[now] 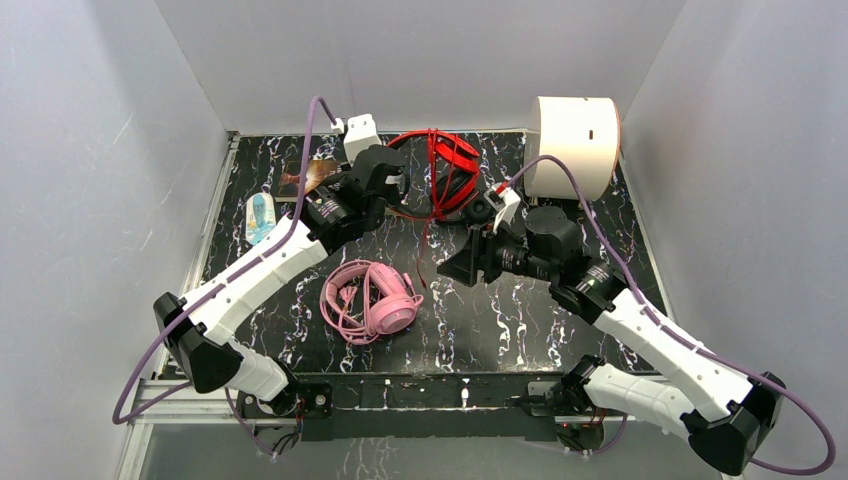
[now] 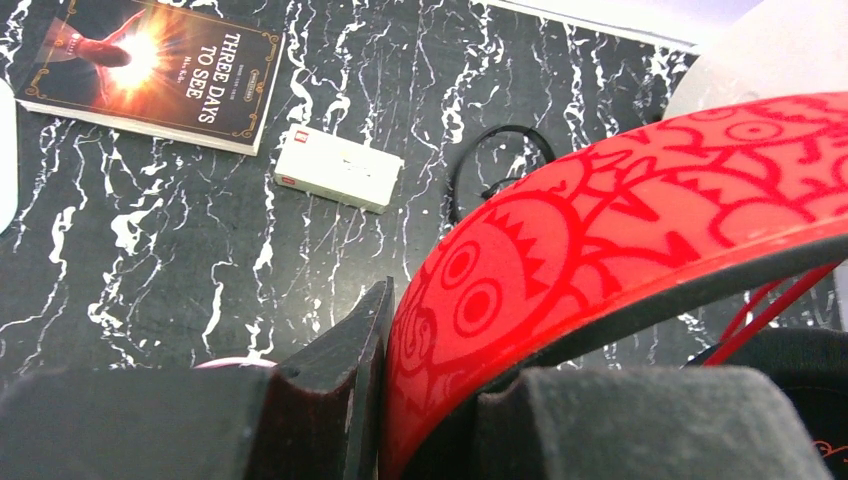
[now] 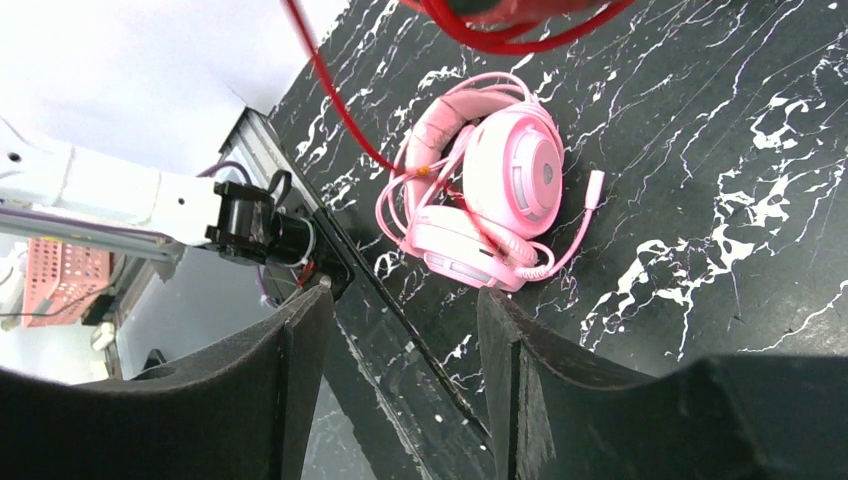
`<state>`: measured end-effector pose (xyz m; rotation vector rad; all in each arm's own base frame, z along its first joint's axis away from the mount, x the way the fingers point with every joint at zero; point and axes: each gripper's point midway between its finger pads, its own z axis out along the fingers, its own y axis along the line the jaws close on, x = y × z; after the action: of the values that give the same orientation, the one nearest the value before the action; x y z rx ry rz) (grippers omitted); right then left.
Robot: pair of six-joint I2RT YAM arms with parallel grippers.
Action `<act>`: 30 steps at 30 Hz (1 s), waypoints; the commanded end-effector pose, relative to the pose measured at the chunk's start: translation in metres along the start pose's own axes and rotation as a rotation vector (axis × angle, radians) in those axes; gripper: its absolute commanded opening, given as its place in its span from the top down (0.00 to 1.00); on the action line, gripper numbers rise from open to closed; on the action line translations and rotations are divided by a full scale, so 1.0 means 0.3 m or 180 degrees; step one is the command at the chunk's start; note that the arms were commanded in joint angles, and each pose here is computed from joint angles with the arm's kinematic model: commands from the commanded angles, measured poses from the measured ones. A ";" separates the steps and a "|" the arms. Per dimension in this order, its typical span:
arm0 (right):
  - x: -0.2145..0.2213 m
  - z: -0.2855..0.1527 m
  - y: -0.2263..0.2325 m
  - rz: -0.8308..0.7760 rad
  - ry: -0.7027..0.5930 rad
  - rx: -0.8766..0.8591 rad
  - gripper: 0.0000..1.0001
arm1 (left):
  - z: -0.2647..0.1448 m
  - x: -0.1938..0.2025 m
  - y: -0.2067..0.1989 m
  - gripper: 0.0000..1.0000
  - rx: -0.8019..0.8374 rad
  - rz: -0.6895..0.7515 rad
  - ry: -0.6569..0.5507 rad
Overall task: Wrap the headphones
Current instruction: Wrap the headphones cable around the headphones.
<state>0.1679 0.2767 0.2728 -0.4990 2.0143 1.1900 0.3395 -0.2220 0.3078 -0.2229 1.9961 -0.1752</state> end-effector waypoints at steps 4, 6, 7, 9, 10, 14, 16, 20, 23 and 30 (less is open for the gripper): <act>-0.019 0.027 0.006 -0.0558 -0.0237 -0.0259 0.37 | -0.080 -0.135 -0.056 1.00 0.0327 -0.0573 -0.0251; -0.032 0.024 0.000 -0.0731 -0.0333 -0.0255 0.36 | -0.093 -0.141 -0.057 1.00 0.0369 -0.0619 -0.0245; -0.043 0.018 0.008 -0.0811 -0.0400 -0.0283 0.34 | -0.101 -0.147 -0.057 1.00 0.0384 -0.0642 -0.0249; -0.061 0.007 0.026 -0.0952 -0.0610 -0.0401 0.22 | -0.113 -0.152 -0.053 1.00 0.0392 -0.0694 -0.0240; -0.071 0.005 0.046 -0.1046 -0.0722 -0.0528 0.19 | -0.118 -0.153 -0.054 1.00 0.0410 -0.0722 -0.0231; -0.123 0.008 0.030 -0.1269 -0.0928 -0.0398 0.14 | -0.137 -0.158 -0.069 1.00 0.0514 -0.0798 -0.0184; -0.154 0.002 0.019 -0.1357 -0.1044 -0.0291 0.13 | -0.142 -0.156 -0.067 1.00 0.0516 -0.0816 -0.0154; -0.201 0.006 0.006 -0.1525 -0.1276 -0.0190 0.10 | -0.155 -0.154 -0.074 1.00 0.0587 -0.0879 -0.0121; -0.227 0.010 0.021 -0.1580 -0.1369 -0.0233 0.11 | -0.162 -0.156 -0.080 1.00 0.0626 -0.0895 -0.0101; -0.218 0.059 0.099 -0.1598 -0.1361 -0.0751 0.18 | -0.174 -0.163 -0.090 1.00 0.0679 -0.0936 -0.0081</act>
<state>0.2067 0.2916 0.3067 -0.7028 1.4409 1.0226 0.3205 -0.2384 0.3281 -0.3101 2.0094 -0.4284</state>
